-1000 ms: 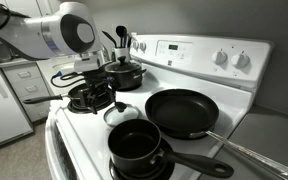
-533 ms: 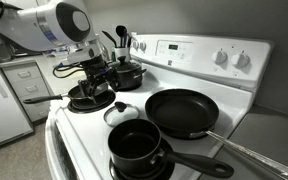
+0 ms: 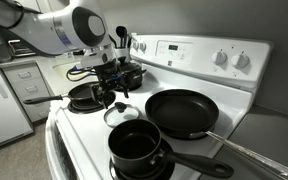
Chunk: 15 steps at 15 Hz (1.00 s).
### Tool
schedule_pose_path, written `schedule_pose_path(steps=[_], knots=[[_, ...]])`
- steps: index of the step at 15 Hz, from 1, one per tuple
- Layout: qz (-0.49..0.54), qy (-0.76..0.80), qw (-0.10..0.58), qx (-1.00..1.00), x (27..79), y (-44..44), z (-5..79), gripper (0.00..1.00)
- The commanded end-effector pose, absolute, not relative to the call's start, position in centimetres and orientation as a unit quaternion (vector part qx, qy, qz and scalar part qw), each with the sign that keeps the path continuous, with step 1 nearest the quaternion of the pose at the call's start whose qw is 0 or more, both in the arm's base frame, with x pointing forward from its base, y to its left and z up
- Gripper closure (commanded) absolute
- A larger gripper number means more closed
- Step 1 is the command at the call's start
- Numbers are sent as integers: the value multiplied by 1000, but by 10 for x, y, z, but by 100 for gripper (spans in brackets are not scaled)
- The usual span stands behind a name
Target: Put the glass lid on top of the black pot on the bottom right plate of the stove
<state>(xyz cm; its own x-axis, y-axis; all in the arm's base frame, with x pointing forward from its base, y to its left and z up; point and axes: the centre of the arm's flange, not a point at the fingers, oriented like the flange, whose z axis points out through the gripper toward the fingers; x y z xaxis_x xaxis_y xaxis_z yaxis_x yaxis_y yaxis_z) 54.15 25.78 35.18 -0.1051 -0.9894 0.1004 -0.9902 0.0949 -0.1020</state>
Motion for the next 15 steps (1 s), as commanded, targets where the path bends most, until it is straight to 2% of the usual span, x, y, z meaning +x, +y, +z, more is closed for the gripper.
schedule_pose_path(steps=[1,4,15], knots=[[9,-699,22,715,571,245,310,0],[-14,-667,33,744,584,240,280,0],[22,-658,-12,752,591,243,323,0]])
